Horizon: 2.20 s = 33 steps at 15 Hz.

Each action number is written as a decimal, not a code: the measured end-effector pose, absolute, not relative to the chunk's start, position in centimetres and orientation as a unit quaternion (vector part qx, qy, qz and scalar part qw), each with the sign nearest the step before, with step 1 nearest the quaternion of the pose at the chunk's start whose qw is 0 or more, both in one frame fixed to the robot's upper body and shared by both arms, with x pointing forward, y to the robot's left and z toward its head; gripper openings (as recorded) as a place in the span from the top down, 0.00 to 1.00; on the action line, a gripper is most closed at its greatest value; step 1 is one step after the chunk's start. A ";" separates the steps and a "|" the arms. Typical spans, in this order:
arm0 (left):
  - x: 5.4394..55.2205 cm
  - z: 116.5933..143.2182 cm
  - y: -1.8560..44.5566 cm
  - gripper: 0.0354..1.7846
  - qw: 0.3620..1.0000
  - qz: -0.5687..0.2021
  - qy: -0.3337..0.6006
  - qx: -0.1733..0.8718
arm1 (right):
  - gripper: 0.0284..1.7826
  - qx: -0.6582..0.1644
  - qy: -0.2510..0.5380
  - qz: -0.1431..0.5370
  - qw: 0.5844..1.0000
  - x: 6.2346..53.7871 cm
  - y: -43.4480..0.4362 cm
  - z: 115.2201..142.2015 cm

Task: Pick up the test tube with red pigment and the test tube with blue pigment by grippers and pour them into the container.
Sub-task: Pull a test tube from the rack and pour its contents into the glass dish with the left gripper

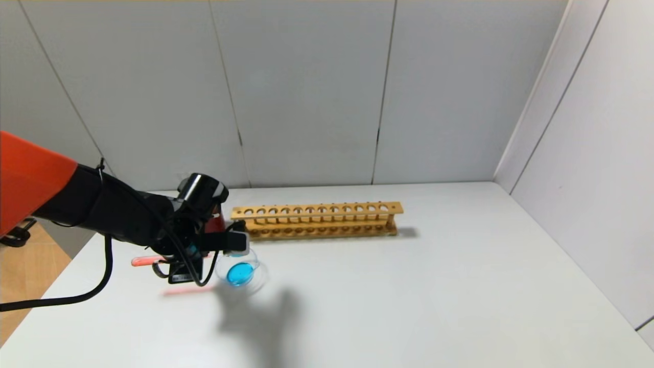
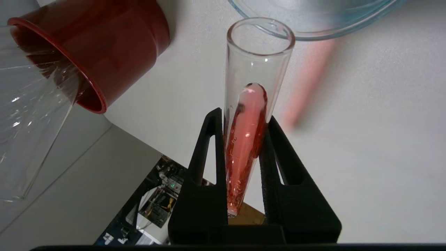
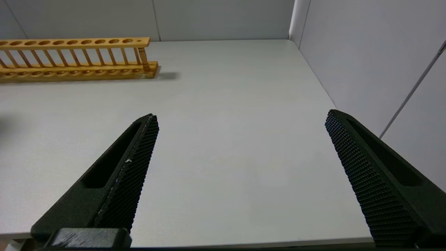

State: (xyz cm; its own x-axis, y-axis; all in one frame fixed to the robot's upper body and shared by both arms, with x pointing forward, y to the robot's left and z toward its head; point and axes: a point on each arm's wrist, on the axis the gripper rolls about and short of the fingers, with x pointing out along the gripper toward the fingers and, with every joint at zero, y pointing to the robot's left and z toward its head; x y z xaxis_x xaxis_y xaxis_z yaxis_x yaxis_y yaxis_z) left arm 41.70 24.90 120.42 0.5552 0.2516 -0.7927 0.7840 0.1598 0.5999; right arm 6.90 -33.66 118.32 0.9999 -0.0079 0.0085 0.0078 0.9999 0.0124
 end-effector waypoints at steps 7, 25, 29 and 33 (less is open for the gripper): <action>42.2 120.0 24.8 0.83 0.621 -0.198 0.433 0.623 | 0.02 0.006 -0.004 -0.004 1.000 6.9 -33.7 118.3; 41.4 119.8 24.1 0.83 0.598 -0.221 0.442 0.631 | 0.02 0.006 -0.004 -0.004 1.000 6.9 -33.7 118.3; 41.4 120.1 23.9 0.83 0.595 -0.221 0.443 0.633 | 0.02 0.006 -0.004 -0.004 1.000 6.9 -33.7 118.3; 41.6 120.1 23.6 0.83 0.594 -0.220 0.440 0.636 | 0.02 0.006 -0.004 -0.004 1.000 6.9 -33.7 118.3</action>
